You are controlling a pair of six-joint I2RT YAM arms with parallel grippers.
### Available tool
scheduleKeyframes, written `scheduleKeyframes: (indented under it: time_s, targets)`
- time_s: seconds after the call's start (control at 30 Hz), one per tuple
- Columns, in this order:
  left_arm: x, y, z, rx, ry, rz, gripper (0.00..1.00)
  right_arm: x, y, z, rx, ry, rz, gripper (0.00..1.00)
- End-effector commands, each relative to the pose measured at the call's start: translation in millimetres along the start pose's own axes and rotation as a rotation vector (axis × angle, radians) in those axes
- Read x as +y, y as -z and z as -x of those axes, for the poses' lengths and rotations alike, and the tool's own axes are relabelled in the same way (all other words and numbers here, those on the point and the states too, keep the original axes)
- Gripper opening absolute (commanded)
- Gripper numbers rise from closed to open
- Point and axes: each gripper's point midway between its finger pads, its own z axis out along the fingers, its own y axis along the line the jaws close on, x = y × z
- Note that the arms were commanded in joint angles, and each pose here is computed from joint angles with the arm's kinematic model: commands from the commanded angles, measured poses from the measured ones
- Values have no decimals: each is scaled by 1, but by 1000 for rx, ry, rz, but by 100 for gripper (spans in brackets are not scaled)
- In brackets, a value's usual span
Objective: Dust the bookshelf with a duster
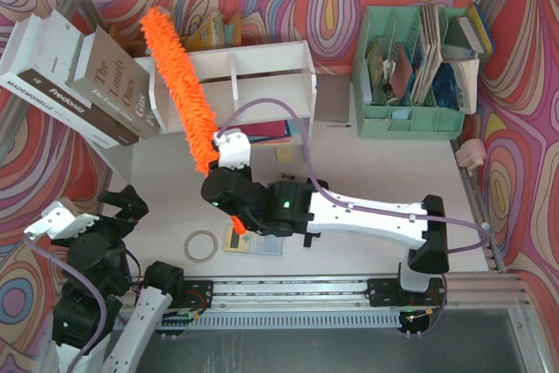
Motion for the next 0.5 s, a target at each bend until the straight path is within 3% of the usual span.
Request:
scheduleKeyframes:
  time_s: [0.0,0.27,0.47]
  targets:
    - [1,1,-3,2,1,-9,99,-35,25,54,-144,-97,-87,0]
    - [1,1,-3,1,0,-8,98,-76,26,55,-146,-121,-165,0]
    - [0,0,-3,3,-1,-8,98,-50,21,59,-134,-95,-61,0]
